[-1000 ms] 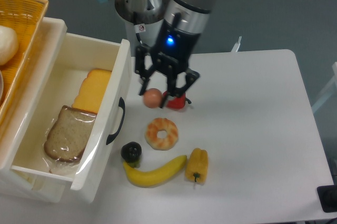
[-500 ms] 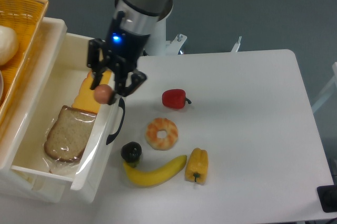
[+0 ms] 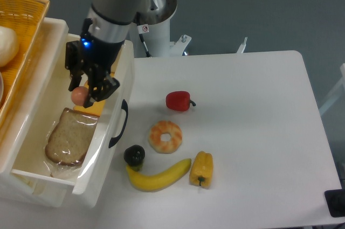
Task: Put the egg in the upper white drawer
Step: 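Lower the egg into the drawer beside the cheese slice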
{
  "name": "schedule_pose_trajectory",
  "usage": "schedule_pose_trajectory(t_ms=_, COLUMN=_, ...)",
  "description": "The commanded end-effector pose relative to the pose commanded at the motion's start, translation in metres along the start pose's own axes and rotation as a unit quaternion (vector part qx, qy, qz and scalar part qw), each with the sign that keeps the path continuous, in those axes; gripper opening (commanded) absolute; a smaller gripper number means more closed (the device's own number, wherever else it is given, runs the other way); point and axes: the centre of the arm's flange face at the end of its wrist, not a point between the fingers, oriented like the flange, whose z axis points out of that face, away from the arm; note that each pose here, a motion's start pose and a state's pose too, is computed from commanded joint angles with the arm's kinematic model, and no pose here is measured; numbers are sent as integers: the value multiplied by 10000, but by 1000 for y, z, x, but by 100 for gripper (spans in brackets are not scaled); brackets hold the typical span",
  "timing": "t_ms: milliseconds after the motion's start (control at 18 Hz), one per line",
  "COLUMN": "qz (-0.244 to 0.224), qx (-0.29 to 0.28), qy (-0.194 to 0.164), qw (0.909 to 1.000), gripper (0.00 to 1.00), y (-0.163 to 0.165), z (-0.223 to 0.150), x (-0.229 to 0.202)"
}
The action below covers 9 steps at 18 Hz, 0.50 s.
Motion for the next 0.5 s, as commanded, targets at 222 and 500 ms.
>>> schedule_pose_trajectory(t_ms=222, qz=260, qx=-53, qy=91, qw=9996, gripper=38, y=-1, z=9, x=6)
schedule_pose_trajectory(t_ms=500, qz=666, qx=-478, qy=103, qw=9966, gripper=38, y=-3, z=31, x=15)
